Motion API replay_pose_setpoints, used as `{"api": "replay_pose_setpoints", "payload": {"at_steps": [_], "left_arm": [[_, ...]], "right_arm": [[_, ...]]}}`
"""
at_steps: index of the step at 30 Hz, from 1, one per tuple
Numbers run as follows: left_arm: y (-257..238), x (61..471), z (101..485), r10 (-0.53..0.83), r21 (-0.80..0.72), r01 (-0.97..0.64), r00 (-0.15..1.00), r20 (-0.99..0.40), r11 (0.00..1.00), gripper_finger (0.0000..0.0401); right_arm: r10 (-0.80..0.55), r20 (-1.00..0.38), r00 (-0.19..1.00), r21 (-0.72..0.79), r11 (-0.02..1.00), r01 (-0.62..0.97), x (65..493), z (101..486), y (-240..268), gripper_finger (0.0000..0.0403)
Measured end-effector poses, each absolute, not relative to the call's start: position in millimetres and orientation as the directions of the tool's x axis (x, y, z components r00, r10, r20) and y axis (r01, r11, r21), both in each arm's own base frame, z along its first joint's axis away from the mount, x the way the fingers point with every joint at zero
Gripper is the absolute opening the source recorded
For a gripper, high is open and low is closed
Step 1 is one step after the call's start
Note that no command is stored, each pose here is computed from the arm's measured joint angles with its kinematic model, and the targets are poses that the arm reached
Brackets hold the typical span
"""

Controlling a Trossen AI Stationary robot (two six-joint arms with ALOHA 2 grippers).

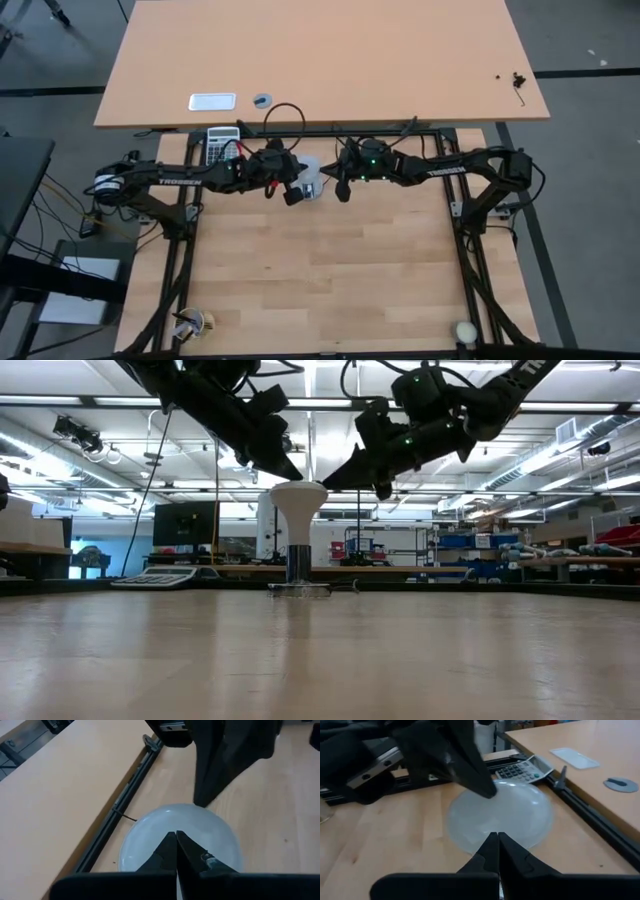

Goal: Screw lightbulb
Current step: Remove the lightbulb from the lamp

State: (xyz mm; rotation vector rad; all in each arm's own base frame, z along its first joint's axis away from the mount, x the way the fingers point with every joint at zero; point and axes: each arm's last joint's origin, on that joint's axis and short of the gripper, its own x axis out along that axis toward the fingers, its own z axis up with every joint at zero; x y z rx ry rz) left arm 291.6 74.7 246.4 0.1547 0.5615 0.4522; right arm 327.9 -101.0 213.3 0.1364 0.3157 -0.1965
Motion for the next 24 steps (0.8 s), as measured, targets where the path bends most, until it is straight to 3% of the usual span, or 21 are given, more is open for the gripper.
{"api": "replay_pose_setpoints", "payload": {"at_steps": [10,18,24], "left_arm": [[75.0,292.5,248.0,0.456,0.26,-0.376,0.758,-0.466,0.89,0.0],[75.0,292.3,247.7,0.459,0.263,-0.377,0.755,-0.469,0.888,0.0],[75.0,292.4,247.8,0.459,0.263,-0.377,0.755,-0.468,0.888,0.0]], "right_arm": [[-0.045,-0.302,0.952,0.106,0.991,0.08,334.0,215.0,-76.7,0.0006],[-0.291,-0.309,0.905,0.024,0.949,0.313,322.6,224.8,-96.2,0.0007],[-0.325,-0.328,0.887,0.015,0.937,0.349,319.1,222.4,-106.4,0.0007]]}}
